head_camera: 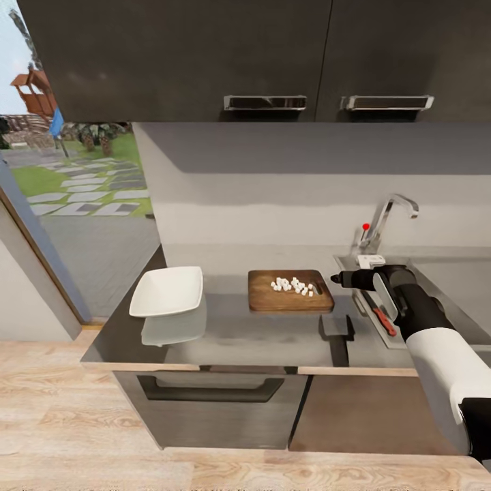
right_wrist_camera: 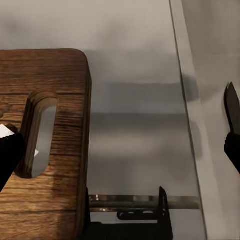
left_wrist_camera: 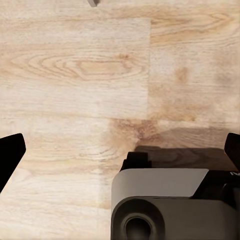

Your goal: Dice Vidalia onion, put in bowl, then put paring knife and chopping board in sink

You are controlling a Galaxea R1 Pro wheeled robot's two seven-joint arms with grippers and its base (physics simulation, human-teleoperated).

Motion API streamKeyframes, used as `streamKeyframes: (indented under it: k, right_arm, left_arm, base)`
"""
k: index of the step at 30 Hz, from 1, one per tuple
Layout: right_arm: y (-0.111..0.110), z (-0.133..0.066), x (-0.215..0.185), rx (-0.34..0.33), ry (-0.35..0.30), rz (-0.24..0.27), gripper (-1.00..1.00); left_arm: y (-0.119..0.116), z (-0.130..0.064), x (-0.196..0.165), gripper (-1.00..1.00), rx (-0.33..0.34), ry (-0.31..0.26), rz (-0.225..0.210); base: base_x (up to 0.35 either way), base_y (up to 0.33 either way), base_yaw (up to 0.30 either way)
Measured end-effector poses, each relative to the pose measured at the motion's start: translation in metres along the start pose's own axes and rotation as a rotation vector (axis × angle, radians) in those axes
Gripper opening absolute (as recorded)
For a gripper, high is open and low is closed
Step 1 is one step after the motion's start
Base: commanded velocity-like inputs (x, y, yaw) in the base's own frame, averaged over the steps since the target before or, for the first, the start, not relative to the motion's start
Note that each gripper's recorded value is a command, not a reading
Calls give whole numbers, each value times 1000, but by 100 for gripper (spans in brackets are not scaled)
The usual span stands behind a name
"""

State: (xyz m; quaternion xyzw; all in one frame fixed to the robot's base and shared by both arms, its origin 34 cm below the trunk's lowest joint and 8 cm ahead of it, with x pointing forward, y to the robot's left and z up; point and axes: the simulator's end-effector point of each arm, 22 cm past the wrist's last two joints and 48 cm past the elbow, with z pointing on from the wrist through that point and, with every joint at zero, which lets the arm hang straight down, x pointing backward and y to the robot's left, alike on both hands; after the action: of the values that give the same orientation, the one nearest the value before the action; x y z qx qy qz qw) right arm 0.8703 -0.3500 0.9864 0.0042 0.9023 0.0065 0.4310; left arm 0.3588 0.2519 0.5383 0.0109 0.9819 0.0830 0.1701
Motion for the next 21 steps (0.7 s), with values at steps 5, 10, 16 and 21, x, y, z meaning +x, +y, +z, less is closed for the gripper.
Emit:
streamKeyframes:
  k: [5,10,16,21]
  right_arm:
    - [1,4,4,-1,8,0,100]
    - [1,8,8,-2,16,0,100]
    - [2,13,14,-3,26,-1,100]
    - [2,17,18,-3,34,-1,100]
  left_arm:
    - [0,1,3,100,0,8,1]
    - [-1,1,7,100,1,15,2]
    - [-1,2,11,100,1,25,4]
    - [-1,2,14,100,2,33,5]
  base:
    - [0,0,0]
    - [0,0,0]
    - [23,10,0]
    - [65,47,0]
